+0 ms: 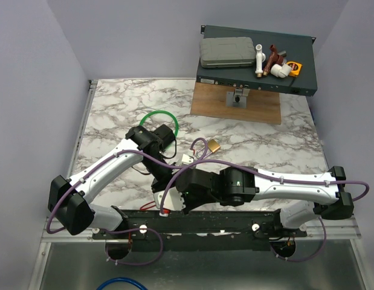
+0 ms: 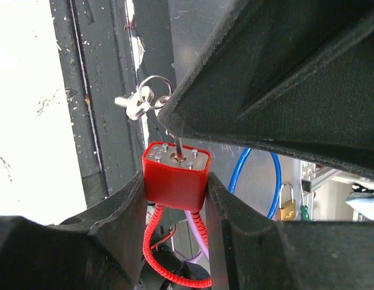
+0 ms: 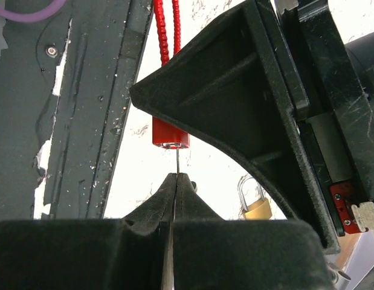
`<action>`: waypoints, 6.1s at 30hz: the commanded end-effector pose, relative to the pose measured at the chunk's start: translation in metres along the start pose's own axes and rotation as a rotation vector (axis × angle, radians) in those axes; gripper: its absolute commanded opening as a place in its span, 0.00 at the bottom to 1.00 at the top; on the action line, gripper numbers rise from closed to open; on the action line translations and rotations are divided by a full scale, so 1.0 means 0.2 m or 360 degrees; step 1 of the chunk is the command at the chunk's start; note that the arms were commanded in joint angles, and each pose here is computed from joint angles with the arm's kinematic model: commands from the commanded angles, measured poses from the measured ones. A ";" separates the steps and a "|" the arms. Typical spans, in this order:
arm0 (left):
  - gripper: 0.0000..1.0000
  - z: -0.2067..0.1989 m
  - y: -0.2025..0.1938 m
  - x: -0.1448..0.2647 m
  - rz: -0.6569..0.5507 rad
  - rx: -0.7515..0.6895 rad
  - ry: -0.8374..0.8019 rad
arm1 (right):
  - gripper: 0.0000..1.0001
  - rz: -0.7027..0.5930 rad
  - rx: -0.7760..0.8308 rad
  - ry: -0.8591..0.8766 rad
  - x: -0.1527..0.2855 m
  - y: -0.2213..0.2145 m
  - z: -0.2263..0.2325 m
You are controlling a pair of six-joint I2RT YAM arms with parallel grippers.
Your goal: Unlock with the key
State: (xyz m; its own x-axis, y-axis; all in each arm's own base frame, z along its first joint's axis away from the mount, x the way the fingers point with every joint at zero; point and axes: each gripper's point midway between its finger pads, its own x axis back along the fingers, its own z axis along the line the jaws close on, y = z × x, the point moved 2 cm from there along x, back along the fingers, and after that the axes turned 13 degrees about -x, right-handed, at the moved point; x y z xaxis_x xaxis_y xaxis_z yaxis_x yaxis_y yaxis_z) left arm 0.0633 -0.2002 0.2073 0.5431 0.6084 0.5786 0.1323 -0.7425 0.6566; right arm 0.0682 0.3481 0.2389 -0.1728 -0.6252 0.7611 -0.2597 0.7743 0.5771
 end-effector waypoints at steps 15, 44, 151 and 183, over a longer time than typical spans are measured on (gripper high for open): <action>0.00 -0.02 0.03 0.01 -0.0027 -0.0048 -0.0010 | 0.01 -0.0030 -0.0016 -0.0024 -0.03 0.05 -0.01; 0.00 -0.03 0.06 0.02 -0.0043 -0.0057 -0.0002 | 0.01 0.0048 -0.0041 -0.0031 -0.11 -0.03 0.02; 0.00 0.09 0.00 0.00 0.0026 0.0110 0.0142 | 0.01 0.0042 -0.0099 -0.0086 -0.07 0.00 -0.01; 0.00 -0.34 0.19 0.27 0.0067 -0.1714 0.0334 | 0.01 -0.0652 -0.0315 -0.0215 0.50 -0.02 -0.04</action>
State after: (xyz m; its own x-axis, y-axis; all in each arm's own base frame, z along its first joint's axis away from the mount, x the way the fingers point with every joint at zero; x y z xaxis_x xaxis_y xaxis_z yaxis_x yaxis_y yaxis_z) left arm 0.0411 -0.1757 0.2779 0.4044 0.6951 0.5944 -0.5124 -0.3661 0.7768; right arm 0.0529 0.2891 0.3059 -0.1562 -0.8527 0.4985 -0.1885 0.5211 0.8324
